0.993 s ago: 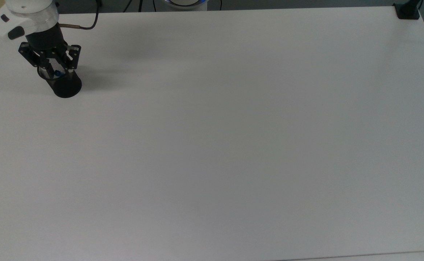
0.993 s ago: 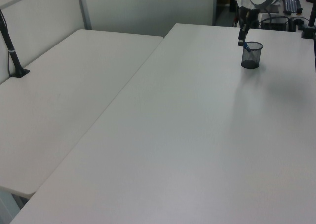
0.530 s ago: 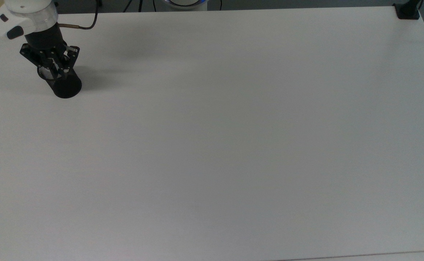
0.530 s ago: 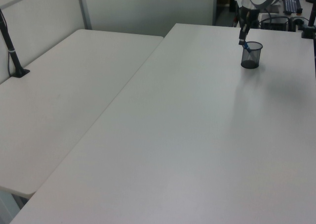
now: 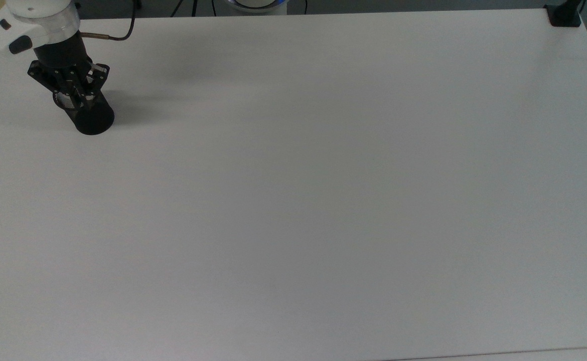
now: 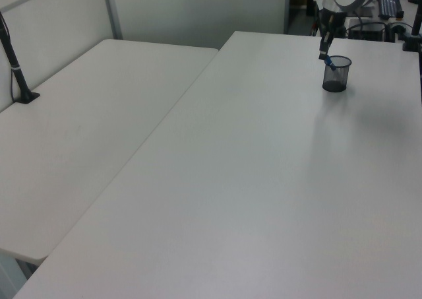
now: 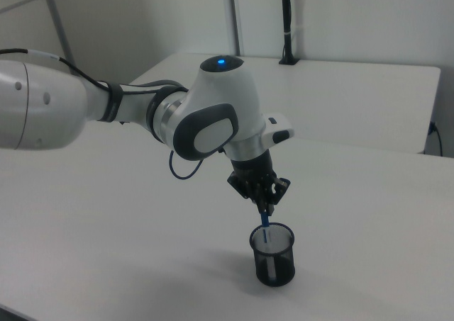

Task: Remove the marker
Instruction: 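Lower the gripper and close it on the marker's blue cap, then lift the marker straight up out of the mesh cup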

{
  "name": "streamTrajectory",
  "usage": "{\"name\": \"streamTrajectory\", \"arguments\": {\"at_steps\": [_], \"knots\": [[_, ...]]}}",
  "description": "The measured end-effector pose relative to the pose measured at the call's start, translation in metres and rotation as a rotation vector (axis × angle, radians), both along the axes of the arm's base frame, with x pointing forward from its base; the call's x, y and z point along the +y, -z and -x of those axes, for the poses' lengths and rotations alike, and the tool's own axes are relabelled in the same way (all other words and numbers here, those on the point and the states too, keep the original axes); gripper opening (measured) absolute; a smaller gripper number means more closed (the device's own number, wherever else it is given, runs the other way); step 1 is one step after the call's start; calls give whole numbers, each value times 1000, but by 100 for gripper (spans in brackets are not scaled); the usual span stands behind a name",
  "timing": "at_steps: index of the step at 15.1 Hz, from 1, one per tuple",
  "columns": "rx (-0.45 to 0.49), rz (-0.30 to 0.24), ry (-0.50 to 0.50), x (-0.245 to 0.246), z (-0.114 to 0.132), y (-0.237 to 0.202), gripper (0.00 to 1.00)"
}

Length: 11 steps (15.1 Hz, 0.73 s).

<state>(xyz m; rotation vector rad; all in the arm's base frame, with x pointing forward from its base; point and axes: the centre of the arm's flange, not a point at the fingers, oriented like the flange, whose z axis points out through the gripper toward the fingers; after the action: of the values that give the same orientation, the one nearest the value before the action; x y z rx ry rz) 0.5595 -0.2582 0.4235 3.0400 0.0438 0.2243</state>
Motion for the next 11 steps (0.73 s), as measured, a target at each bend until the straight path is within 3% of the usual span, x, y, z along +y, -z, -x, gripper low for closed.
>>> {"name": "streamTrajectory", "arguments": {"at_steps": [7, 11], "knots": [[-17, 6, 26, -15, 8, -11, 15], [-34, 9, 28, -13, 13, -42, 15]]}}
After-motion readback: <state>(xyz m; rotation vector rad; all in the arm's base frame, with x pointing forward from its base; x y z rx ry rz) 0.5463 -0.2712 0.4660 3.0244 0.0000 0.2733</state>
